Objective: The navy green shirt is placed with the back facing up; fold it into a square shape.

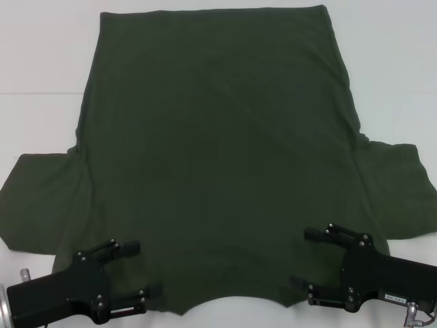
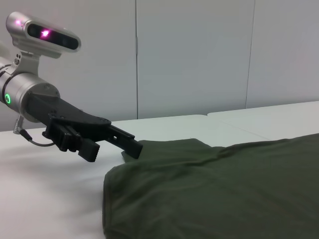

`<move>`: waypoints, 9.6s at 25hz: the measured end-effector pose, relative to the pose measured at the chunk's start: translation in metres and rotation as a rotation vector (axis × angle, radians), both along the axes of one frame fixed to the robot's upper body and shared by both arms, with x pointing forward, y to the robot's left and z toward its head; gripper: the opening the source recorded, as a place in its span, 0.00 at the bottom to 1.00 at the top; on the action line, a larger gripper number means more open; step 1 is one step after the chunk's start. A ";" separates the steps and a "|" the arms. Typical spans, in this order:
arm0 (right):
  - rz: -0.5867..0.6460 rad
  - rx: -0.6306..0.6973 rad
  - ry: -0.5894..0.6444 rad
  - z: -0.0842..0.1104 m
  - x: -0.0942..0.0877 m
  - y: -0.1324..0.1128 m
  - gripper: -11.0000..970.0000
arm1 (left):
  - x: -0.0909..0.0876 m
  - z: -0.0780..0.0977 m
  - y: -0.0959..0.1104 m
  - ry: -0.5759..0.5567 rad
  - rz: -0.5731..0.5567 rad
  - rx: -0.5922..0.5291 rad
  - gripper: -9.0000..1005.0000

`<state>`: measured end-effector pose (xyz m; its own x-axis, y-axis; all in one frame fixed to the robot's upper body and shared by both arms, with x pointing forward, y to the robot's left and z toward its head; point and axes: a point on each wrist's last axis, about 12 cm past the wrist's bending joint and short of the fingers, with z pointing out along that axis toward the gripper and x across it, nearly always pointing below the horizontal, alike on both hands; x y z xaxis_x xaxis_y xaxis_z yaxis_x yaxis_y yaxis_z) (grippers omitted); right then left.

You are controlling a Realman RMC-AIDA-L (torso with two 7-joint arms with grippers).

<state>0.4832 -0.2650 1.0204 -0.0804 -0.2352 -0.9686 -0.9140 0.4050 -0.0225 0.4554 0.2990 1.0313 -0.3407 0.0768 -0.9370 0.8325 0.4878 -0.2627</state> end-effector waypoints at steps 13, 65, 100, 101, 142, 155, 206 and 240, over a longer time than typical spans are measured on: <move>0.006 -0.005 -0.001 0.000 0.001 0.001 0.91 | 0.000 0.000 -0.002 -0.001 -0.003 -0.004 0.91; 0.019 -0.004 -0.003 0.002 0.002 0.001 0.91 | 0.044 0.084 0.089 0.739 0.456 -0.102 0.90; 0.016 -0.019 0.003 0.000 0.002 0.001 0.91 | 0.093 0.064 0.126 0.930 0.837 0.072 0.87; 0.016 -0.020 0.003 0.000 0.002 0.001 0.91 | 0.093 0.063 0.126 0.936 0.839 0.074 0.87; 0.015 -0.022 0.004 -0.001 0.002 0.001 0.91 | 0.103 0.053 0.108 0.960 0.815 0.066 0.87; 0.017 -0.022 0.003 0.000 0.003 0.001 0.91 | 0.113 0.055 0.095 0.950 0.774 0.108 0.87; 0.008 -0.010 -0.002 0.001 0.003 0.000 0.91 | 0.122 0.068 0.090 0.854 0.741 0.301 0.04; 0.009 -0.004 -0.004 0.001 0.003 0.001 0.91 | 0.133 0.109 0.111 0.757 0.780 0.320 0.05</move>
<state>0.4861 -0.2642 1.0219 -0.0749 -0.2402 -0.9678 -0.9174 0.3969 -0.0275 0.5880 0.4096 1.1405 -0.8717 -0.2051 -0.4451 -0.0478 0.9395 -0.3393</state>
